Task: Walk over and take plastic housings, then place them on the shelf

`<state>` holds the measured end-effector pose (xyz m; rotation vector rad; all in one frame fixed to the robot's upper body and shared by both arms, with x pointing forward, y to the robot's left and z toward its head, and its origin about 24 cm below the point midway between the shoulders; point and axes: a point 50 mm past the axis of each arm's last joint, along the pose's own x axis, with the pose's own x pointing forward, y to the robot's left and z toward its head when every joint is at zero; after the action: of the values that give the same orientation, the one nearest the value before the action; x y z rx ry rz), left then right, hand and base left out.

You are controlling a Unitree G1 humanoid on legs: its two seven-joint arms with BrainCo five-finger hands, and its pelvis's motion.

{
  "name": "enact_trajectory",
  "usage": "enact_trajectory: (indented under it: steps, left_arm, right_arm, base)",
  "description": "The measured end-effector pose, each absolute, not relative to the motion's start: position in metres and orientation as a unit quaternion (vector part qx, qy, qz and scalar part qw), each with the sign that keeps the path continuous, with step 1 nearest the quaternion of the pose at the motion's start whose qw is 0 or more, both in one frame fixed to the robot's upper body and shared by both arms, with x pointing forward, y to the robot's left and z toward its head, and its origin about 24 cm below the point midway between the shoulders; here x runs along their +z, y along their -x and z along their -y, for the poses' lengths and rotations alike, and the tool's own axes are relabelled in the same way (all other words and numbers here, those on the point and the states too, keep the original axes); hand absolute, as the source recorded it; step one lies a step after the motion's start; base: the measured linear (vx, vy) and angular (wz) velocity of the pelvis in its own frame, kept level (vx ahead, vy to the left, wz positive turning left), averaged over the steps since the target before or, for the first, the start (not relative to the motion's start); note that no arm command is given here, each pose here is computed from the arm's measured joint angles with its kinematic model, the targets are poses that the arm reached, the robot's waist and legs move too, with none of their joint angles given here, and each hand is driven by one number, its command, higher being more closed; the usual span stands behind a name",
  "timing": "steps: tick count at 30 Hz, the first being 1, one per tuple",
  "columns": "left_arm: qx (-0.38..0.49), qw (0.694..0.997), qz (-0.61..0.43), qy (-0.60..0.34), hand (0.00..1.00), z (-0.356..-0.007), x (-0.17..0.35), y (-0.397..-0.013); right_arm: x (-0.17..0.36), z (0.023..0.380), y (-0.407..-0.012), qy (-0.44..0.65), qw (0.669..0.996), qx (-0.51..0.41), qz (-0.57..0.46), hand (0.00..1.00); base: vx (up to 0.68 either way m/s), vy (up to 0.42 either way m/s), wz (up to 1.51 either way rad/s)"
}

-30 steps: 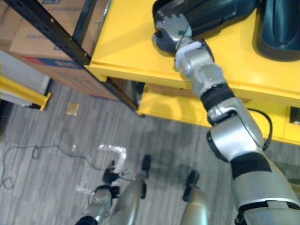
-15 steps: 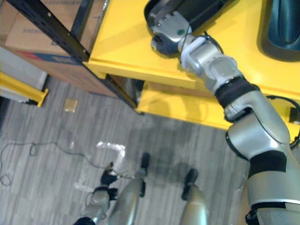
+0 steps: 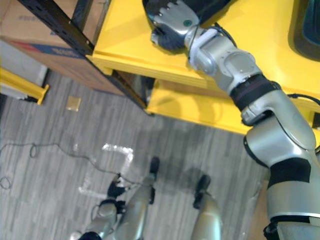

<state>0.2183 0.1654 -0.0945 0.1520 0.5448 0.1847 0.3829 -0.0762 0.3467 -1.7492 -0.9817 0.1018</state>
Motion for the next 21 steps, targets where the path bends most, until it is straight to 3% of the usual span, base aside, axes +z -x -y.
enact_trajectory:
  steps: [6,7,21]
  left_arm:
    - [0.094,0.956,-0.265,-0.078,0.00,-0.166,-0.094,-0.219]
    - [0.095,0.956,-0.265,-0.078,0.00,-0.166,-0.094,-0.219]
    - [0.100,0.957,-0.261,-0.080,0.00,-0.166,-0.093,-0.219]
  right_arm:
    - [0.360,0.069,-0.377,0.730,0.529,0.036,0.432,1.00]
    - [0.360,0.068,-0.376,0.729,0.528,0.037,0.434,0.00]
    - [0.371,0.081,-0.379,0.730,0.534,0.006,0.426,0.00]
  base:
    - [0.01,-0.002,0.00]
    - [0.04,-0.014,-0.01]
    - [0.01,-0.003,0.01]
